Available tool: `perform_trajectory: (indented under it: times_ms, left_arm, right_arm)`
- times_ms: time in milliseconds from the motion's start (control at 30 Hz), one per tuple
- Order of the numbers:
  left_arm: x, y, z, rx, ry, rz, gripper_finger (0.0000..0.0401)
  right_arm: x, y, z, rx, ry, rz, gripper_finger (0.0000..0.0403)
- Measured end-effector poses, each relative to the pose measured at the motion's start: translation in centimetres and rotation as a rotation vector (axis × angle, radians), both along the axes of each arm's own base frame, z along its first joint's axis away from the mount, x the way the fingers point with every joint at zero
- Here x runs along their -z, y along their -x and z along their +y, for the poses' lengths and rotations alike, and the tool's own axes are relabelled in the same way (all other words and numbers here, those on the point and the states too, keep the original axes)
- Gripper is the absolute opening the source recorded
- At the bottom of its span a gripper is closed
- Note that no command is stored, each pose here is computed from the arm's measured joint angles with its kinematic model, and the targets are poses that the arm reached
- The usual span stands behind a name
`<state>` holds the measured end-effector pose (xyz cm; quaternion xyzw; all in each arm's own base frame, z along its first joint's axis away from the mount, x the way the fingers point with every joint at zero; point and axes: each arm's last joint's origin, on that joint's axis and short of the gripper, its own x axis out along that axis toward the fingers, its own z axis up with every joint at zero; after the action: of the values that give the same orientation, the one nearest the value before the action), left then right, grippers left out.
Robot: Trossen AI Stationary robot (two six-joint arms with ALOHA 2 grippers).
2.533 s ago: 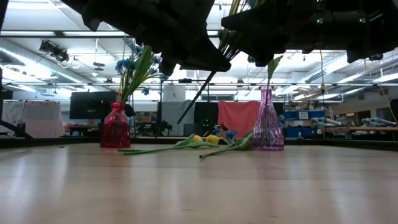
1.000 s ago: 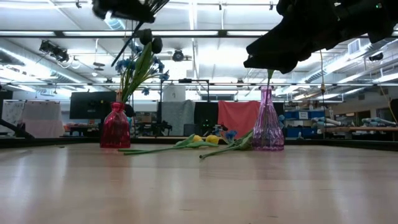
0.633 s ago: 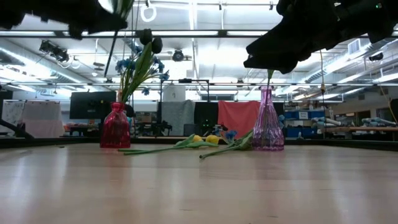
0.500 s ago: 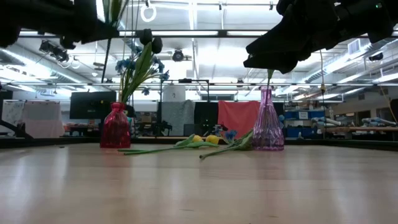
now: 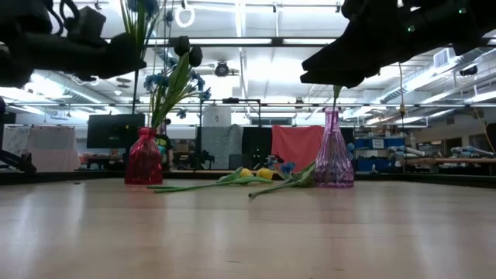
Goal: Sort flowers into vase by color
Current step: Put the blue flower into the blue vase
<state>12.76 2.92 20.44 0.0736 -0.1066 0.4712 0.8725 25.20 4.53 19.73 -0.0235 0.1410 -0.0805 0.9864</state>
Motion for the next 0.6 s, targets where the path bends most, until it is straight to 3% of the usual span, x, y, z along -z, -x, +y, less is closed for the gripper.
perform_trajectory:
  times_ms: [333, 600]
  left_arm:
    - [1.3, 0.4, 3.7, 0.082, 0.056, -0.056, 0.0030]
    - [1.6, 0.4, 4.7, 0.092, 0.051, -0.048, 0.0030]
  right_arm:
    - [-2.7, 0.7, -0.9, -0.005, 0.088, -0.129, 0.0322]
    - [-2.9, 1.0, -1.1, -0.003, 0.112, -0.118, 0.0322]
